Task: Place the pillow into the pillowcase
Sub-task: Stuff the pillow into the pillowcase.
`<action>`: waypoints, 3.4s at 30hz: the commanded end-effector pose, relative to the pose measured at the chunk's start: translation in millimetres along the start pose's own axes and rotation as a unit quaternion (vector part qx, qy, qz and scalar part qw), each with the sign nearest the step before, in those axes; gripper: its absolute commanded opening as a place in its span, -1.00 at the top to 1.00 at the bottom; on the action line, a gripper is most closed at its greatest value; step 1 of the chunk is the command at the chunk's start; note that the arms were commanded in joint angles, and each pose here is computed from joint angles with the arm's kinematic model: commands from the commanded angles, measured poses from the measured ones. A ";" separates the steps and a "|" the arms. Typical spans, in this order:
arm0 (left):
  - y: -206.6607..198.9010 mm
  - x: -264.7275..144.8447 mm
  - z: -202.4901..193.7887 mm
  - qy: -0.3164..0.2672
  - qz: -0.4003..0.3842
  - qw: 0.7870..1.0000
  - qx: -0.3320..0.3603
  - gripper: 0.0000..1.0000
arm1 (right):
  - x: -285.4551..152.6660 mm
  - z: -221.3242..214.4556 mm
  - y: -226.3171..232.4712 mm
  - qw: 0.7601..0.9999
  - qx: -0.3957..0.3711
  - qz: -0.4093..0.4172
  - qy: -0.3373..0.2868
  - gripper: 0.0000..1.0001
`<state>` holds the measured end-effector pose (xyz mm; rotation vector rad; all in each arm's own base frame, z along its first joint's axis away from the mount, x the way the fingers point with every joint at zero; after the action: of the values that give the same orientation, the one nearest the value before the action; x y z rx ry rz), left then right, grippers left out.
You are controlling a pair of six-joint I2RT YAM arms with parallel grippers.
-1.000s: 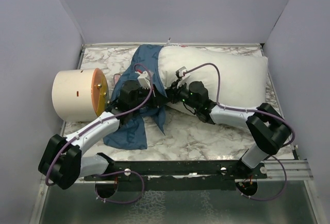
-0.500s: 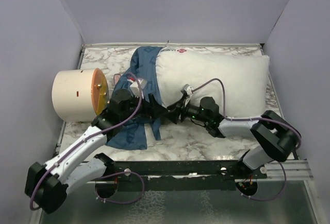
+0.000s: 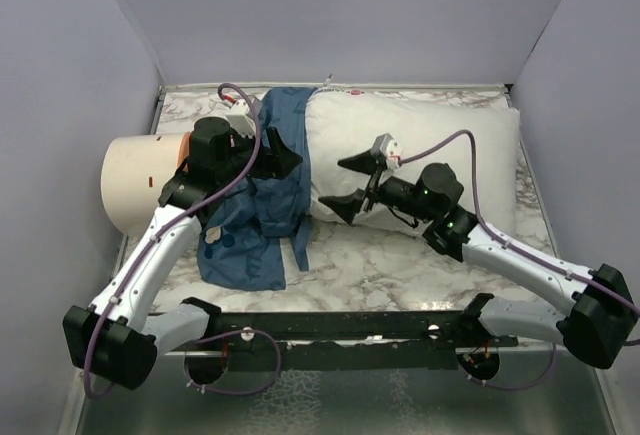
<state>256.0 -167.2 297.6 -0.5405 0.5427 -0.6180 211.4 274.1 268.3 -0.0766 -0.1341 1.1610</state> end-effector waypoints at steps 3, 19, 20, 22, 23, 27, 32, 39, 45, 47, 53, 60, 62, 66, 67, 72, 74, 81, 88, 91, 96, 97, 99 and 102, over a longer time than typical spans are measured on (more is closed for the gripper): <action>18.6 19.9 39.8 -0.018 -0.001 1.000 0.006 -0.35 | 36.8 46.2 -102.2 0.989 0.039 -0.137 0.037 -1.00; 33.4 -5.3 10.7 -0.044 0.010 0.999 -0.015 -0.37 | 93.9 -104.3 -198.2 0.943 0.170 -0.123 0.260 -0.12; 33.3 -4.4 11.9 -0.044 0.010 0.999 -0.015 -0.37 | 88.0 -112.3 -190.5 0.942 0.170 -0.117 0.265 0.06; 32.4 0.1 16.2 -0.044 0.006 0.999 -0.014 -0.38 | 75.4 -132.8 -169.4 0.938 0.178 -0.102 0.279 0.39; 31.4 3.2 19.3 -0.045 0.001 0.999 -0.014 -0.38 | 70.7 -136.4 -160.8 0.938 0.179 -0.095 0.280 0.53; 29.0 22.9 33.4 -0.044 -0.017 0.999 -0.008 -0.38 | 63.7 -152.9 -131.4 0.941 0.195 -0.070 0.268 0.82; 17.5 56.3 44.2 -0.038 0.009 0.998 0.054 -0.35 | 68.5 -167.2 -109.4 0.940 0.217 -0.049 0.257 0.86; 50.0 90.9 48.4 -0.017 0.186 0.973 0.136 -0.20 | 66.0 -169.6 -101.0 0.941 0.235 -0.047 0.239 0.88; 66.7 113.2 59.6 0.000 0.232 0.958 0.170 -0.19 | 62.4 -168.4 -98.0 0.942 0.233 -0.046 0.238 0.88; 65.5 124.0 60.0 0.014 0.220 0.960 0.170 -0.12 | 62.1 -168.3 -97.7 0.942 0.234 -0.046 0.237 0.88; 67.2 151.9 50.8 0.061 0.195 0.967 0.151 0.43 | 62.4 -169.6 -97.2 0.942 0.237 -0.046 0.234 0.88; 24.6 148.5 66.1 0.062 0.105 0.985 0.124 1.00 | 64.2 -167.7 -99.5 0.943 0.238 -0.051 0.227 0.90; 7.5 145.7 69.0 0.066 0.062 0.989 0.113 1.00 | 66.2 -162.6 -100.6 0.945 0.239 -0.051 0.216 0.91; -39.9 136.7 80.1 0.052 -0.047 0.993 0.095 1.00 | 71.1 -140.1 -106.2 0.956 0.227 -0.056 0.179 0.92; -53.0 133.4 83.8 0.046 -0.073 0.992 0.091 1.00 | 72.5 -130.8 -109.1 0.959 0.221 -0.059 0.165 0.93; -113.2 120.6 93.6 0.032 -0.175 0.981 0.075 1.00 | 72.7 -66.0 -133.9 0.976 0.184 -0.085 0.074 0.94; -133.1 113.2 95.5 0.025 -0.209 0.975 0.068 1.00 | 66.4 -31.4 -141.2 0.981 0.163 -0.100 0.020 0.94; -153.3 77.7 81.1 -0.002 -0.273 0.961 0.039 1.00 | 41.0 -18.0 -134.4 0.986 0.111 -0.122 -0.028 0.91; -67.6 90.7 -23.1 0.046 -0.201 0.978 -0.027 1.00 | -7.1 -95.1 -69.1 0.992 0.116 -0.029 0.048 0.37; -35.1 91.6 -70.3 0.068 -0.189 0.978 -0.060 1.00 | -32.4 -87.2 -52.5 0.993 0.097 -0.034 0.055 0.10; -16.2 89.1 -102.6 0.081 -0.183 0.976 -0.090 1.00 | -57.5 -32.8 -44.7 0.997 0.042 -0.052 0.041 -0.32; -15.8 88.9 -104.3 0.082 -0.183 0.975 -0.091 1.00 | -60.2 -19.9 -46.0 0.997 0.031 -0.059 0.035 -0.43; -14.8 89.5 -106.8 0.083 -0.180 0.976 -0.088 1.00 | -63.2 3.8 -52.7 0.996 0.013 -0.082 0.029 -0.65; -15.2 90.1 -110.5 0.088 -0.179 0.976 -0.086 1.00 | -59.6 22.3 -73.7 0.990 0.009 -0.130 0.061 -0.95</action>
<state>259.3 -266.2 210.4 -0.7627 0.6162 -0.9459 230.8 201.6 285.6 -0.0382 -0.1571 1.0357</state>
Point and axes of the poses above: each gripper's point midway between its finger pads, its own x axis out along the fingers, its own y axis along the line the jaws close on, z = x × y, the point moved 5 cm from there along -x, back along the fingers, and after that the axes turned 9 degrees about -x, right-handed, at the moved point
